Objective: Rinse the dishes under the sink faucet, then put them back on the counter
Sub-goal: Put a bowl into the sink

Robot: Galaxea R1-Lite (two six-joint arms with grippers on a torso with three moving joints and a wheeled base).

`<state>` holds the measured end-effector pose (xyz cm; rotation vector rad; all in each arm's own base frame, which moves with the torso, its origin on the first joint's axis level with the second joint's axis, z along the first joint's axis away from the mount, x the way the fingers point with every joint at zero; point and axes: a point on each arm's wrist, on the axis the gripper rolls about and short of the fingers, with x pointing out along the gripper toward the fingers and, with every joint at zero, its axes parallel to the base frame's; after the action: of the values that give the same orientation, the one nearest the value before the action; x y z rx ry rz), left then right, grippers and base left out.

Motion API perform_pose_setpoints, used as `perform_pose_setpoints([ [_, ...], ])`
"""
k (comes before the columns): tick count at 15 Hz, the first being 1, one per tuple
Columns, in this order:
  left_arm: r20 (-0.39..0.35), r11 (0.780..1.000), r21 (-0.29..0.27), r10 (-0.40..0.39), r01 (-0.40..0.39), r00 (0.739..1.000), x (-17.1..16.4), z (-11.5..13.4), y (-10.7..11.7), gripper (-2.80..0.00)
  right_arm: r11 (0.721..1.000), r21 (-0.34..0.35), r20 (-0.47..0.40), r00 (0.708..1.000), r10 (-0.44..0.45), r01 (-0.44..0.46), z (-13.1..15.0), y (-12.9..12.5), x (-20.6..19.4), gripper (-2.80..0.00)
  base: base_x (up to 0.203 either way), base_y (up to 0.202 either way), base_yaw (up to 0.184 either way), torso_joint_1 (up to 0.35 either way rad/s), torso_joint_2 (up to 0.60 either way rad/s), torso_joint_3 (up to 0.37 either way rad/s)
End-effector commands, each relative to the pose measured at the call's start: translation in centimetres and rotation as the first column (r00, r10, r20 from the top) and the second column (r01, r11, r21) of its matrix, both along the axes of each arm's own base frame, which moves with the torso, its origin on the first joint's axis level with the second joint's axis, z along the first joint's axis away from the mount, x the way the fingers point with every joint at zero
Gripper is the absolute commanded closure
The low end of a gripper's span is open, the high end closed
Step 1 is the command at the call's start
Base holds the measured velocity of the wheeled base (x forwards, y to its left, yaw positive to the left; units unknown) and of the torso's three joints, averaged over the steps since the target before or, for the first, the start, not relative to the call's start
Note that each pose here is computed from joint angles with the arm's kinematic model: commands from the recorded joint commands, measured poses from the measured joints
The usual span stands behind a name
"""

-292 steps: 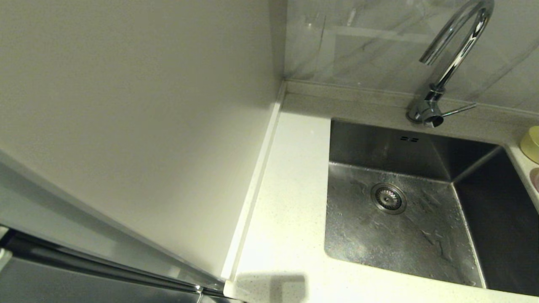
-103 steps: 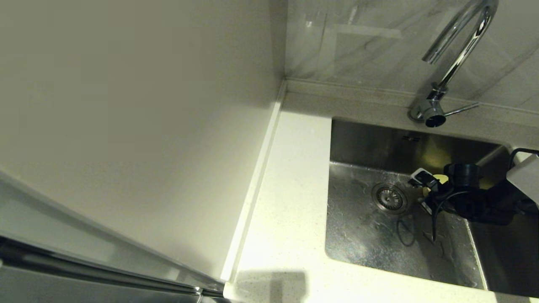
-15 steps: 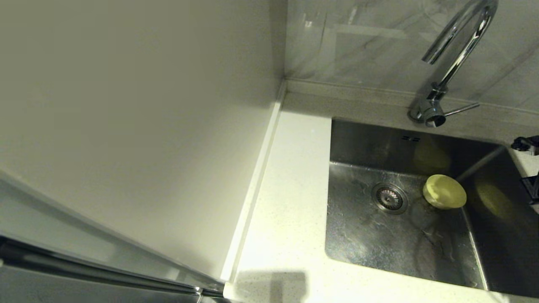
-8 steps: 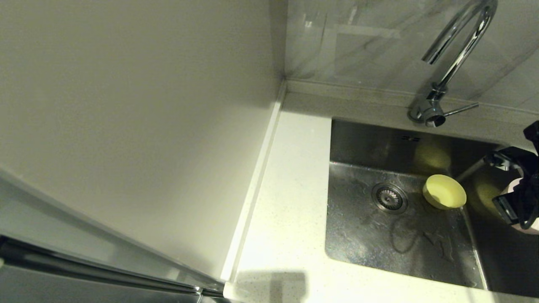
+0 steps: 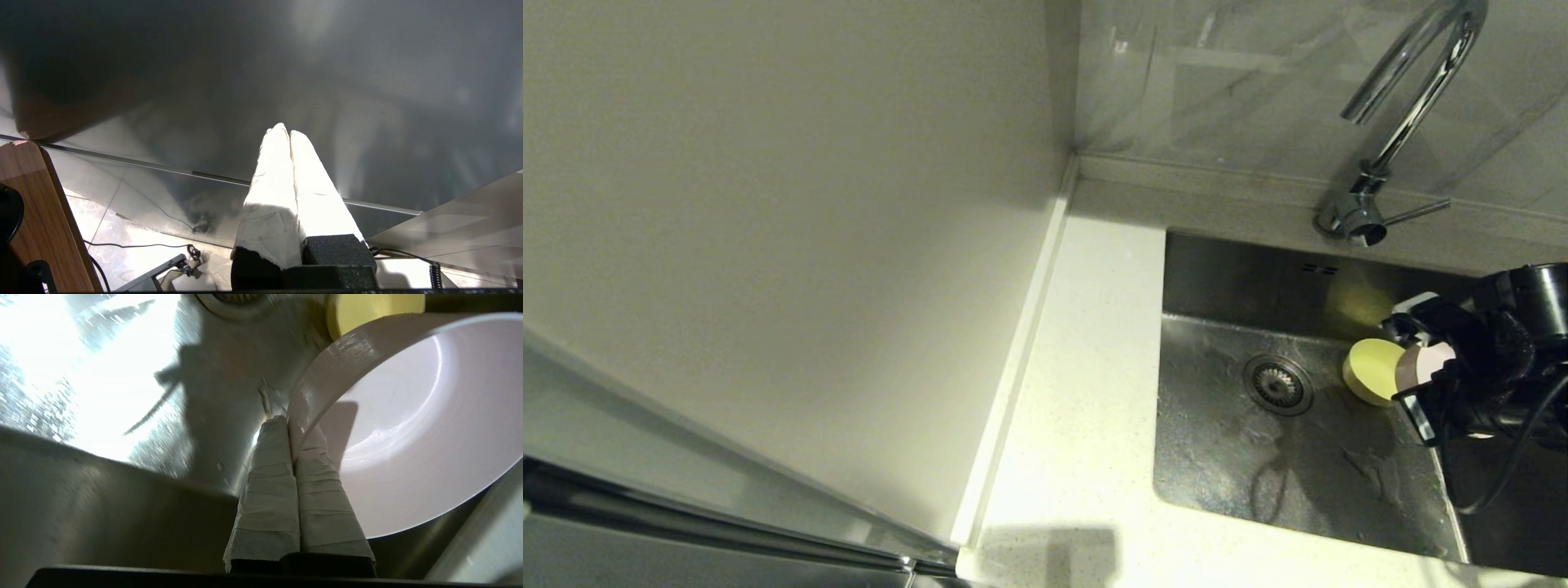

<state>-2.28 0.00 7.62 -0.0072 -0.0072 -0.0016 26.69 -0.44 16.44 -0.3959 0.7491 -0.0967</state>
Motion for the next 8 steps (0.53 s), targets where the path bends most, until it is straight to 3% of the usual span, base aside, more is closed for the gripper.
perform_pose_setpoints([
  [1,-0.003,1.0,0.0,0.0,0.0,1.0,0.0,-0.1,0.0,0.0,0.998,-0.005,0.042,0.997,0.061,-0.061,-1.6,1.6,0.6,0.0,0.0,0.0,0.0,0.0,0.0,0.0],
  [8,-0.003,1.0,0.0,0.0,0.0,1.0,0.0,-0.1,0.0,0.0,0.97,-0.072,0.066,0.969,0.238,-0.234,-5.3,5.3,2.1,0.0,0.0,0.0,0.0,0.0,0.0,0.0],
])
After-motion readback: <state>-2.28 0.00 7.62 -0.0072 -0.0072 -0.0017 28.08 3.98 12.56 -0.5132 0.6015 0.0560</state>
